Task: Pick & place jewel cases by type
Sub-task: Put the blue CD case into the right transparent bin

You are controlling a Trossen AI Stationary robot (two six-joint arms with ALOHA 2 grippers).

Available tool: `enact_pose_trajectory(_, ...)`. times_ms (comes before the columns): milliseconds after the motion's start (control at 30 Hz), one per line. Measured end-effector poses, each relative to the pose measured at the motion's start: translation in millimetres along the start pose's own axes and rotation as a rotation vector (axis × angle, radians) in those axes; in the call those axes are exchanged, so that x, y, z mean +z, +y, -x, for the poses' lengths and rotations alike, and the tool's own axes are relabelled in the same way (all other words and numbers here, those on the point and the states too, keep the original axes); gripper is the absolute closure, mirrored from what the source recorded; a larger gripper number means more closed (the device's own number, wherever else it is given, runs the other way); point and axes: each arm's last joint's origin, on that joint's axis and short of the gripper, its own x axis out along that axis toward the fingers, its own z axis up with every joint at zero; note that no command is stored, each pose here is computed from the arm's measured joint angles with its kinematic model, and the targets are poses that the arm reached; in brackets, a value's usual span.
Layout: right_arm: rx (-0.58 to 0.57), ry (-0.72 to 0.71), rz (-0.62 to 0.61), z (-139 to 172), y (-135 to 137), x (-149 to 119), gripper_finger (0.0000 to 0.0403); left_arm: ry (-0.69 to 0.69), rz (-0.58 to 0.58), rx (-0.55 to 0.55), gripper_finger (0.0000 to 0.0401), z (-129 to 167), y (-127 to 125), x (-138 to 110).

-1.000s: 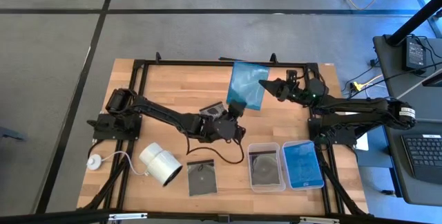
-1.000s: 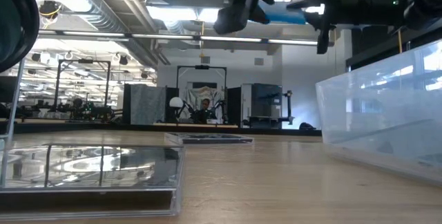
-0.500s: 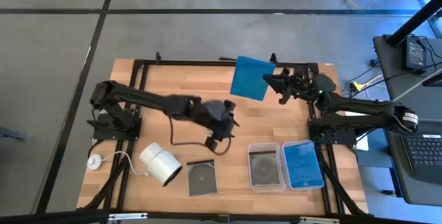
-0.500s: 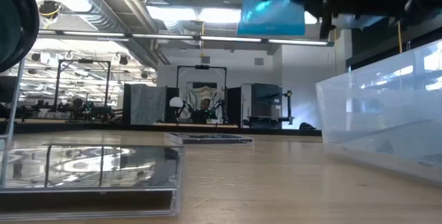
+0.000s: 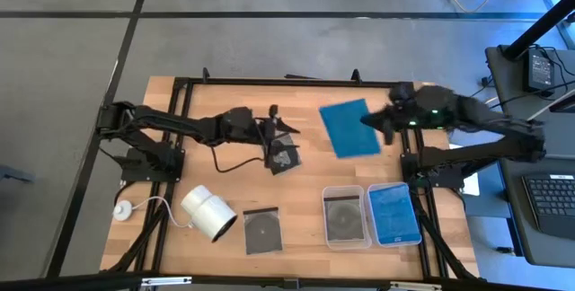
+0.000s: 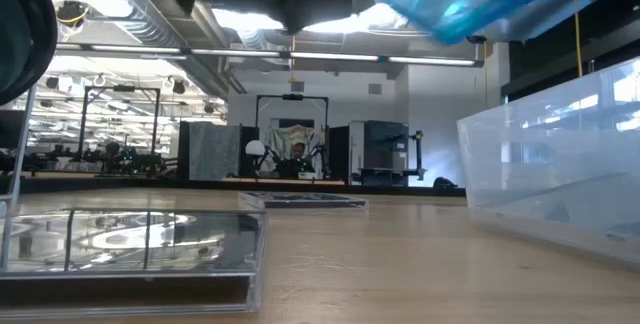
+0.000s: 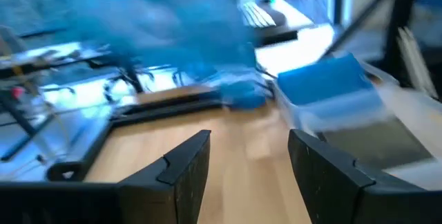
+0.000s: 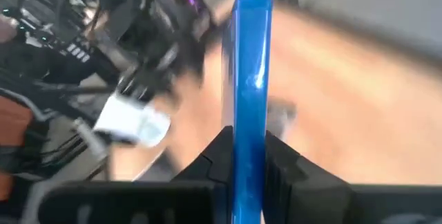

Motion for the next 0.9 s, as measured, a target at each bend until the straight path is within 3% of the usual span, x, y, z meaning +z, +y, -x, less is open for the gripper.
enact_pose_trajectory(233,-0.084,0.452,-0.392,57,13,-14,0.0359,-0.093,0.069,0.053,0.0212,11,5,-27)
enact_pose_trajectory(400,-0.291,0.785,-0.61,71,10,-42,0.0359,-0.076,0.076,0.05,0.0209,12,4,-33)
enact_pose_trajectory(500,-0.35,0.841,-0.639,64,12,-57,0.0359,-0.076,0.076,0.05,0.0208,12,4,-33)
enact_pose_trajectory(700,-0.335,0.923,-0.694,43,30,-84,0.0359,-0.076,0.059,0.051,0.0212,12,4,-33)
enact_pose_trajectory(900,-0.455,0.977,-0.728,46,45,-105,0.0359,-0.075,0.05,0.052,0.0208,12,4,-33)
